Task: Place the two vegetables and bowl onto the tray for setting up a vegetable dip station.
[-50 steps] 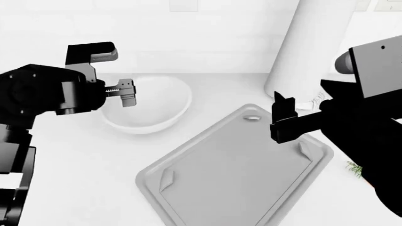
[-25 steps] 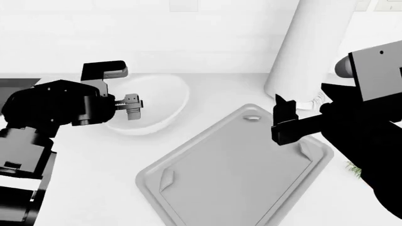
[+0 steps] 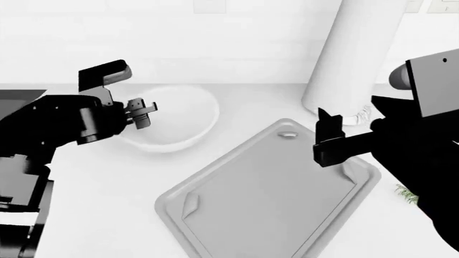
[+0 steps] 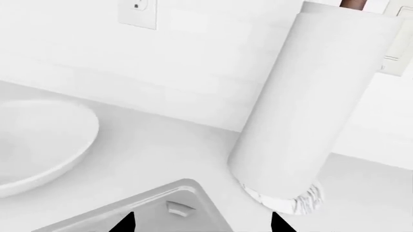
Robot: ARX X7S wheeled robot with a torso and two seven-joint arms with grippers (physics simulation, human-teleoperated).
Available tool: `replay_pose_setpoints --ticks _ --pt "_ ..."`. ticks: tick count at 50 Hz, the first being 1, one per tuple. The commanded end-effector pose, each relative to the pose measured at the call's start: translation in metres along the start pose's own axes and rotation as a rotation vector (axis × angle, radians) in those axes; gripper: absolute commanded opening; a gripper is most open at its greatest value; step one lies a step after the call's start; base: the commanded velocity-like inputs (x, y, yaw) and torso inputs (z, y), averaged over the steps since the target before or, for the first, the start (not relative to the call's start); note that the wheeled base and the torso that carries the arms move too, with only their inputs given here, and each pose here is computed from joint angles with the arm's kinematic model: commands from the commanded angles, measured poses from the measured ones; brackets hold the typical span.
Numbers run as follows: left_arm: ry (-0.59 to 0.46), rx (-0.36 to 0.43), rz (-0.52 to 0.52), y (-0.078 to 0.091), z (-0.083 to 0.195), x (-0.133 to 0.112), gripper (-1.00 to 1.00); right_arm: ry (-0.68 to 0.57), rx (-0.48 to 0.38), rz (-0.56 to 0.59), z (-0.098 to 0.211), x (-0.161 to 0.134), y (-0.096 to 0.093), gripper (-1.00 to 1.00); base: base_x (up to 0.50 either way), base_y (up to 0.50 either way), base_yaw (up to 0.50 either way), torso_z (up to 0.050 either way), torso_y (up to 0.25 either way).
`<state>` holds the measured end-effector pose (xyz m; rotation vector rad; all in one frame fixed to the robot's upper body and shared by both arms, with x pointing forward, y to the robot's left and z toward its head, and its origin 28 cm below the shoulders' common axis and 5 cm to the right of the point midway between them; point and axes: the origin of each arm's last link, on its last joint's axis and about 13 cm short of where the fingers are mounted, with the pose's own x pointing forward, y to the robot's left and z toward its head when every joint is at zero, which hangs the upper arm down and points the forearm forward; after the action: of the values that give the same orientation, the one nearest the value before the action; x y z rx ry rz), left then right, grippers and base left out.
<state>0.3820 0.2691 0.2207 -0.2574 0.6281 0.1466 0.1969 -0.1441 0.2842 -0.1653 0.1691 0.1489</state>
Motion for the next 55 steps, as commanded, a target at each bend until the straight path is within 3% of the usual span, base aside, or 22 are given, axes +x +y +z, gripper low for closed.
replay_pose_setpoints --ticks 1,19,20,21,34,37,50,55 --pt "-0.027 -0.032 0.068 0.017 -0.005 -0.003 -1.0 -0.007 0.005 -0.009 0.001 -0.004 -0.001 1.0 0.0 0.0 0.0 0.0 0.0" --pt "-0.109 -0.183 -0.174 0.021 0.01 -0.028 -1.0 -0.034 0.005 -0.024 0.007 -0.015 -0.003 1.0 0.0 0.0 0.0 0.0 0.0" --pt "-0.128 -0.224 -0.198 0.021 0.011 -0.029 -1.0 -0.034 0.005 -0.026 0.007 -0.015 -0.003 1.0 0.0 0.0 0.0 0.0 0.0" --pt "-0.118 -0.199 -0.184 0.022 0.01 -0.03 -1.0 -0.034 0.007 -0.027 0.007 -0.016 -0.003 1.0 0.0 0.0 0.0 0.0 0.0" --pt "-0.197 -0.295 -0.408 0.018 0.015 -0.053 -1.0 -0.049 0.016 -0.035 0.007 -0.023 -0.004 1.0 0.0 0.0 0.0 0.0 0.0" --pt "-0.189 -0.274 -0.416 0.017 0.014 -0.054 -1.0 -0.05 0.018 -0.038 0.006 -0.024 -0.004 1.0 0.0 0.0 0.0 0.0 0.0" --pt "-0.245 -0.376 -0.614 0.012 0.018 -0.074 -1.0 -0.051 0.024 -0.052 0.004 -0.029 -0.006 1.0 0.0 0.0 0.0 0.0 0.0" --pt "-0.197 -0.337 -0.649 0.006 0.012 -0.078 -1.0 -0.064 0.027 -0.067 0.009 -0.034 -0.008 1.0 0.0 0.0 0.0 0.0 0.0"
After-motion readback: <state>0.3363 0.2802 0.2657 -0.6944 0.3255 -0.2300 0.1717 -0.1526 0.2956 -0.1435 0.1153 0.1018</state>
